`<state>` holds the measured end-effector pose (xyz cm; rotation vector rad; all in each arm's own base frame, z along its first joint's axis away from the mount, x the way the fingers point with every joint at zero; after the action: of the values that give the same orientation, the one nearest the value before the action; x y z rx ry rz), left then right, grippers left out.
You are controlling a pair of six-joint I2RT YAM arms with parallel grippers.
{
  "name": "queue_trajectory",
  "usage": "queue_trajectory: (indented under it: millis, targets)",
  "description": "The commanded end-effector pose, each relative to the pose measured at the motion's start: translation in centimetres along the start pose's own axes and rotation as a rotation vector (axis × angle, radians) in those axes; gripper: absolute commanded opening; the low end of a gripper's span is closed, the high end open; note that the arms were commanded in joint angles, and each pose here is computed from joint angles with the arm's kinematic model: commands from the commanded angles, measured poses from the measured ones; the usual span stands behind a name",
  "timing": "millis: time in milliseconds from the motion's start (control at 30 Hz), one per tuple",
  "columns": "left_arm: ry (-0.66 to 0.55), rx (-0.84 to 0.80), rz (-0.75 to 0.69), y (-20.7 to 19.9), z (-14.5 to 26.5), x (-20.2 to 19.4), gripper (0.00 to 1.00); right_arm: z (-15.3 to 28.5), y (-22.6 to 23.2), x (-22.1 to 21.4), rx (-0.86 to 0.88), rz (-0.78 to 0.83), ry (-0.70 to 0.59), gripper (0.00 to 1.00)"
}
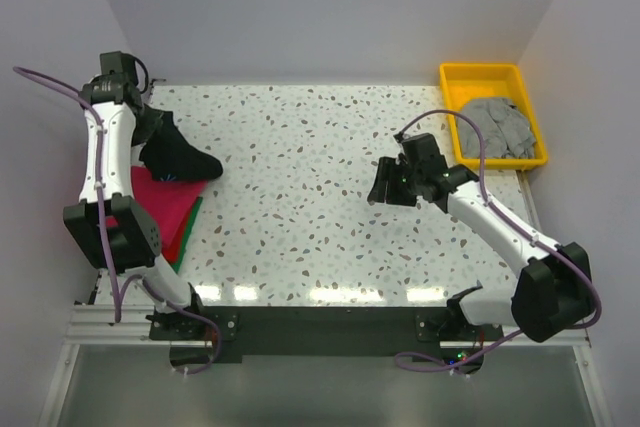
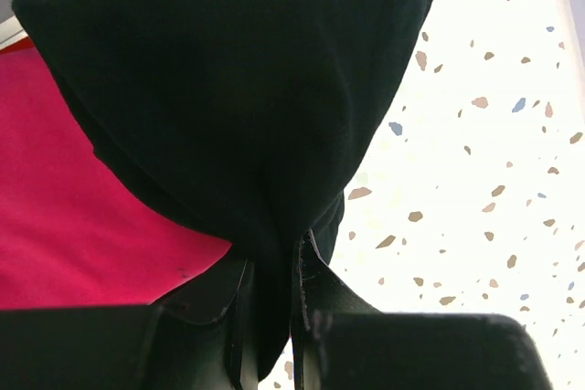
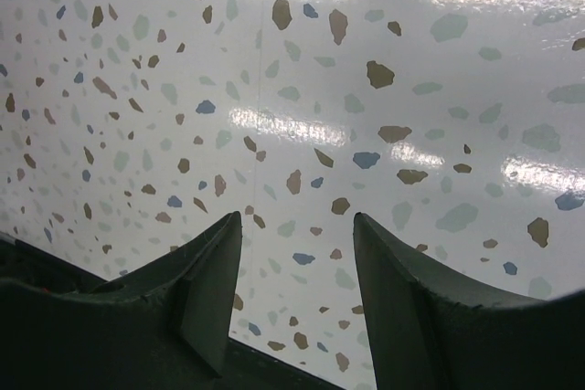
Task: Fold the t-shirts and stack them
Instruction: Neatly place the folded tshirt to the corner
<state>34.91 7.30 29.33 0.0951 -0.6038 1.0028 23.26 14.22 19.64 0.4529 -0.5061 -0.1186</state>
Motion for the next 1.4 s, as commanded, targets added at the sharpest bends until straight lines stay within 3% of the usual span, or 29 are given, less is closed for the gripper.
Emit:
queue_trajectory:
  millis: [0, 667, 867, 1000, 1100, 1133, 1367]
  targets:
    - [-0.097, -0.083, 0.021, 0.4, 3.8, 2.1, 0.00, 1.2, 0.4, 0.0, 0.030, 0.001, -0.019, 0.56]
    - [-0.143, -0.073, 0.053, 4.4, 6.8, 1.6, 0.00, 2.6, -0.3, -1.6, 0.046, 0.010, -0.015, 0.56]
    - [-0.129, 0.000, 0.070, 7.6, 5.3, -0.8, 0.00, 2.7, -0.9, -3.1, 0.072, 0.011, 0.016, 0.56]
    - [-0.109, 0.108, 0.105, 11.7, 3.8, -3.8, 0.02, 3.0, -1.3, -4.3, 0.099, 0.016, 0.036, 0.57]
    - [-0.158, 0.145, 0.152, 14.9, 3.7, -5.1, 0.67, 3.5, -1.7, -5.1, 0.114, 0.030, 0.043, 0.59]
    - [-0.178, 0.157, 0.159, 15.5, 3.8, -5.2, 0.98, 3.6, -1.8, -5.2, 0.115, 0.035, 0.041, 0.59]
    - [-0.281, 0.090, 0.102, 16.3, 5.7, -5.7, 1.00, 4.2, -1.8, -5.2, 0.116, 0.073, 0.038, 0.63]
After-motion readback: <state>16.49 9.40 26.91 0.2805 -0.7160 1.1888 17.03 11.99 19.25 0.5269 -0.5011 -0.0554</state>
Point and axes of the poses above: each gripper's point midway between its finger pads, its own z axis back along the fingers, its own y axis along the line the jaws close on, x = y × z, the point moved 9 cm from there along z, back along the fingers, and after that the axes turned 5 degrees about -z, right-handed, at the moved point
